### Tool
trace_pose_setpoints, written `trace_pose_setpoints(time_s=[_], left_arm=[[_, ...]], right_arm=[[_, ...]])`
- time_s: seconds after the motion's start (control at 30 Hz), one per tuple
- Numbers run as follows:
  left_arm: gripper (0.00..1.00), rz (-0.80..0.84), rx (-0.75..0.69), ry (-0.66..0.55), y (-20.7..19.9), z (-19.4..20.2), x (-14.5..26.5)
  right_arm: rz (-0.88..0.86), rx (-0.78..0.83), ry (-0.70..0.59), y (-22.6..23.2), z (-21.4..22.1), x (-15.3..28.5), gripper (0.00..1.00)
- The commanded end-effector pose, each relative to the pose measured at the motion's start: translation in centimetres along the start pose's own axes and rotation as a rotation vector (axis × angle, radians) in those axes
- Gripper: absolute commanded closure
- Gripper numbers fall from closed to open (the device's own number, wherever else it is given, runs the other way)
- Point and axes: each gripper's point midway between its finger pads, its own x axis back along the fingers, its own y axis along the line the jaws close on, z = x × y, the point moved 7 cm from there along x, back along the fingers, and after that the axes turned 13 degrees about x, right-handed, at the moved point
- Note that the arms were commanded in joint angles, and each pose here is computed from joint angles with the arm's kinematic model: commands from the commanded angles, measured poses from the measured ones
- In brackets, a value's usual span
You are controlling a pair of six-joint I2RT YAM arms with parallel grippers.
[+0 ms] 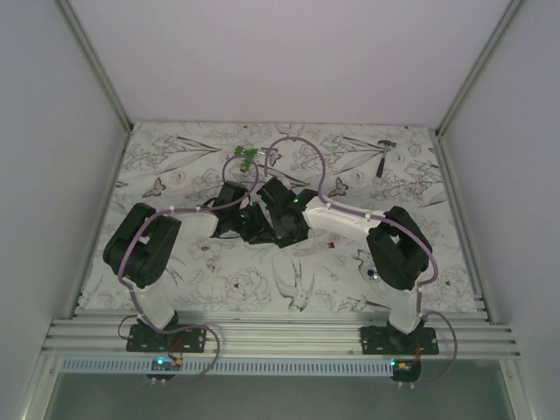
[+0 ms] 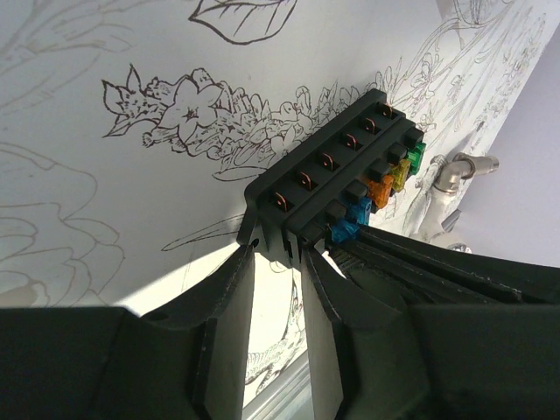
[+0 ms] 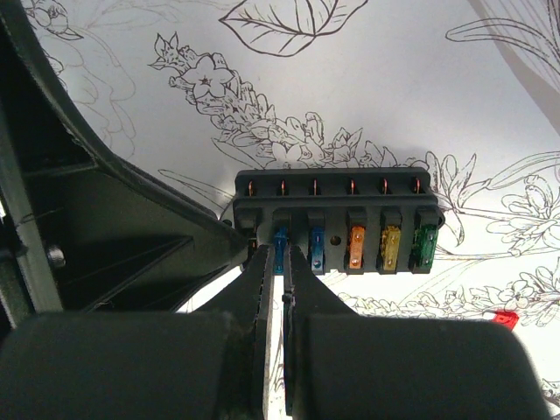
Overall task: Snap on the fuse box
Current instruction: Install the fuse at the fuse box base.
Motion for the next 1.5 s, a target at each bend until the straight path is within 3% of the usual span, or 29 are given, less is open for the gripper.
trace_pose_setpoints(time_s=[0.0,0.27,0.6,0.87,1.47], left_arm=[[0.7,-0.084,0.03,0.02,2.0,0.6,-0.5],[0.7,-0.084,0.026,0.02,2.1,0.7,-0.4],[0.7,-0.084,0.026,0.018,2.1,0.7,-0.3],[0.71,-0.092,0.036,0.013,2.2,0.7,-0.5],[0.74,-0.073,0.093,-0.054,2.5,1.1,0.6]], right_arm=[[0.086,0.058,0.264,-1.8,5.8,-3.6,1.0],[0.106,0.114,0.389,-3.3,8.8,-3.8,1.0],[0.074,0.206,0.338,-1.8,5.8,-4.2,1.0],[0.066,0.262,0.393,-0.1,8.3,-4.2,1.0],[-0.067,0.242,0.197,1.8,4.9,-1.1,1.0]])
